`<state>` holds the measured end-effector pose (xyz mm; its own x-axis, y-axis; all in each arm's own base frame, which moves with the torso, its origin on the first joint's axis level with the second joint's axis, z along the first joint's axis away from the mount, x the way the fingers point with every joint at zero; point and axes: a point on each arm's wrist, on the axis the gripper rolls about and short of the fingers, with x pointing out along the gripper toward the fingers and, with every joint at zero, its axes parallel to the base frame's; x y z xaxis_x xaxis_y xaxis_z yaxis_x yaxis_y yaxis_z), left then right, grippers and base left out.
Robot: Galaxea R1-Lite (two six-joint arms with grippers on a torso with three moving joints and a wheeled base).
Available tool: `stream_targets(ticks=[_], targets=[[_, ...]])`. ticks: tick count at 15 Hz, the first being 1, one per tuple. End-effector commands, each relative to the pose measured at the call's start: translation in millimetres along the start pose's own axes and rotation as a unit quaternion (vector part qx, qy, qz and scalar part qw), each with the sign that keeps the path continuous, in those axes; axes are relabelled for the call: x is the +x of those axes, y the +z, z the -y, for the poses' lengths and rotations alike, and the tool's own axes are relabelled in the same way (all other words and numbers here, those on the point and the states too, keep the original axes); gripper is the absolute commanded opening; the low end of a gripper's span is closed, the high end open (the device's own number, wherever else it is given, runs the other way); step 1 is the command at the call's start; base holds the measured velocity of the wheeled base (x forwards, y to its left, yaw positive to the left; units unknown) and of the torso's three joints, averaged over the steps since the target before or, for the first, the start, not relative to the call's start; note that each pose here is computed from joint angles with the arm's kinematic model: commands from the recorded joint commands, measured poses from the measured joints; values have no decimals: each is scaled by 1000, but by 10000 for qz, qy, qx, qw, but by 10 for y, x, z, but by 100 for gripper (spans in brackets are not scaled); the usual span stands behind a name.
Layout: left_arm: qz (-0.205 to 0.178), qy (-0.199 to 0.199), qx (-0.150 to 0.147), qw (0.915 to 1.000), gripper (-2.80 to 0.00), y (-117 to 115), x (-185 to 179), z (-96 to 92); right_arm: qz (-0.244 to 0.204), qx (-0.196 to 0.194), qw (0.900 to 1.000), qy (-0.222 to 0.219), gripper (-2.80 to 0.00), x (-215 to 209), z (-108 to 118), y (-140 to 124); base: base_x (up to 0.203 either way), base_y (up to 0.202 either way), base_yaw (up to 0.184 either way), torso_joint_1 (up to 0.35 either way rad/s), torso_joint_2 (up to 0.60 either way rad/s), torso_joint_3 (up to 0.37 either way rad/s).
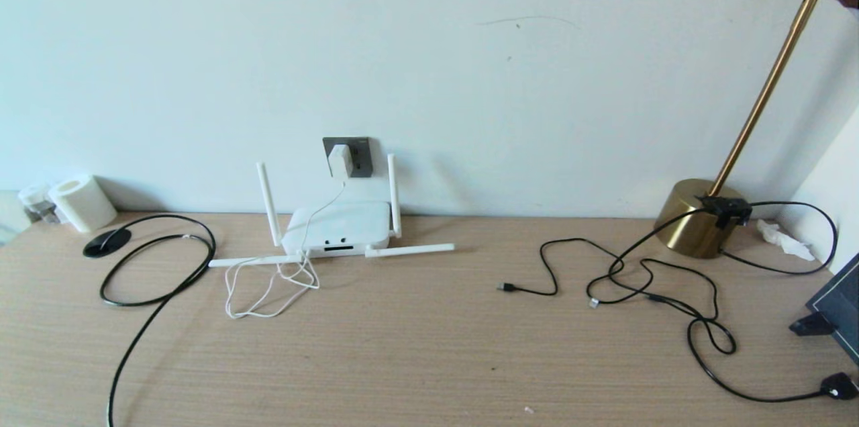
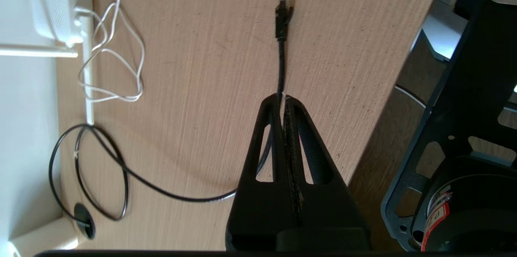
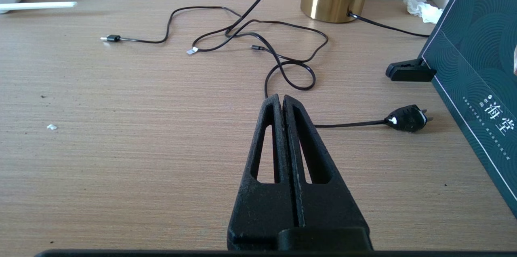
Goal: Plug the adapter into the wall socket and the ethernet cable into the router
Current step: Pick up cable
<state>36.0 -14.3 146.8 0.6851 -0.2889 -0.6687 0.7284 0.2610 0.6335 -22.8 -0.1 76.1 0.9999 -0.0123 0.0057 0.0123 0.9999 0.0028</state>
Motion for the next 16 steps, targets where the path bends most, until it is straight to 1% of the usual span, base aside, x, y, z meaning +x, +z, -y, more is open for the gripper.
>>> stream_targets(ticks=[1, 3, 4, 7, 10, 12, 14, 16], targets=[[-34, -199, 93, 9998, -280, 10, 51, -5, 2, 2, 10000, 0, -280, 0, 0, 0, 0, 0, 0, 0, 0, 0], [-21, -266, 182, 9995, -280, 34, 49, -28, 2, 2, 10000, 0, -280, 0, 0, 0, 0, 0, 0, 0, 0, 0], [-12, -288, 300, 9991, -280, 35, 53, -25, 2, 2, 10000, 0, -280, 0, 0, 0, 0, 0, 0, 0, 0, 0], [21, -252, 491, 9985, -280, 58, 41, -60, 2, 2, 10000, 0, -280, 0, 0, 0, 0, 0, 0, 0, 0, 0], [67, -267, 585, 9979, -280, 73, 40, -73, 2, 2, 10000, 0, -280, 0, 0, 0, 0, 0, 0, 0, 0, 0], [67, -265, 585, 9979, -280, 64, 37, -60, 2, 2, 10000, 0, -280, 0, 0, 0, 0, 0, 0, 0, 0, 0], [67, -268, 586, 9979, -280, 90, 12, -102, 2, 2, 10000, 0, -280, 0, 0, 0, 0, 0, 0, 0, 0, 0], [-45, -476, 590, 9971, -280, 115, 52, -138, 2, 2, 10000, 0, -280, 0, 0, 0, 0, 0, 0, 0, 0, 0]])
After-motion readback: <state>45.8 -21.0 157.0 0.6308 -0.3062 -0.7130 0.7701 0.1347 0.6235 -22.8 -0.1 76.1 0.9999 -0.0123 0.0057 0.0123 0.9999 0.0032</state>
